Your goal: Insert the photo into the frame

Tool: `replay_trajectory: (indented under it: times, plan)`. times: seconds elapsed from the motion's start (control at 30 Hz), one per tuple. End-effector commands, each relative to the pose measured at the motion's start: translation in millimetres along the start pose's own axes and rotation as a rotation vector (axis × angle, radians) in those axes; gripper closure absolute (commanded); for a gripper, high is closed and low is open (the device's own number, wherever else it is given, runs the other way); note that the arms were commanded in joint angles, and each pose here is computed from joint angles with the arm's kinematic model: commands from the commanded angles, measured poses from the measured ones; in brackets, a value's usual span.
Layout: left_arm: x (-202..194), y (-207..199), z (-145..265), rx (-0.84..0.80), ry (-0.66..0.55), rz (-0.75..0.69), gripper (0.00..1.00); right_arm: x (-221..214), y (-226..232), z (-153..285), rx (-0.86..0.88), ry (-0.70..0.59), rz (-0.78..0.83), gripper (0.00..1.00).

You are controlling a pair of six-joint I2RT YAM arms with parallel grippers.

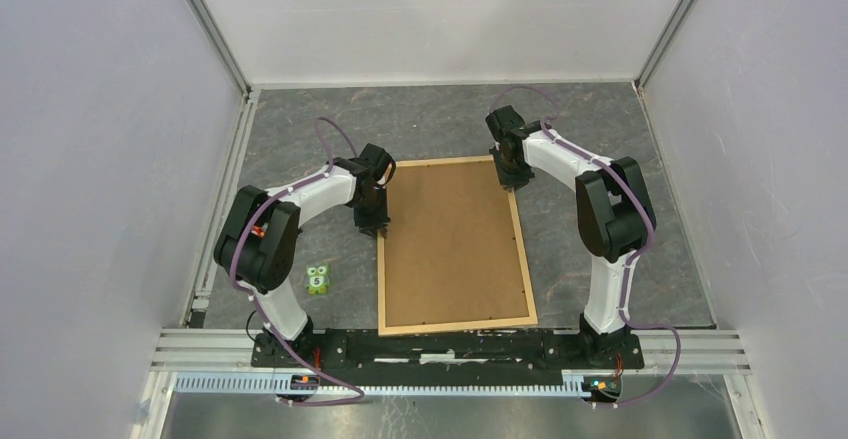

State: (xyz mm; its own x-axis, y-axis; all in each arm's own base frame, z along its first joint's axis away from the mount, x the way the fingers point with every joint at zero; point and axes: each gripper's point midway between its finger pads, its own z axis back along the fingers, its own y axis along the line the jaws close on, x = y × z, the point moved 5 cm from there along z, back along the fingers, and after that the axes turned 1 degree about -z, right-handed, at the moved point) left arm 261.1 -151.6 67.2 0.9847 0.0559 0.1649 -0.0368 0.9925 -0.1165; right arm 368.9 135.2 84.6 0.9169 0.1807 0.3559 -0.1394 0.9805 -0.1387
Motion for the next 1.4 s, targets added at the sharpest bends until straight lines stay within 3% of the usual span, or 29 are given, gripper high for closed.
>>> replay_trajectory:
  times: [0.0,1.0,1.37]
  plan:
    - [-13.1,24.0,-17.4,0.129,0.039,-0.015,0.74,6.7,0.3,1.4,-0.018,-0.016,-0.005,0.80]
    - [-12.9,25.3,-17.2,0.139,0.036,-0.015,0.76,-1.2,12.1,-12.5,0.042,0.008,-0.005,0.78]
    - [-13.4,25.8,-17.1,0.140,0.035,-0.014,0.76,0.8,1.9,-11.6,-0.033,0.006,0.014,0.78]
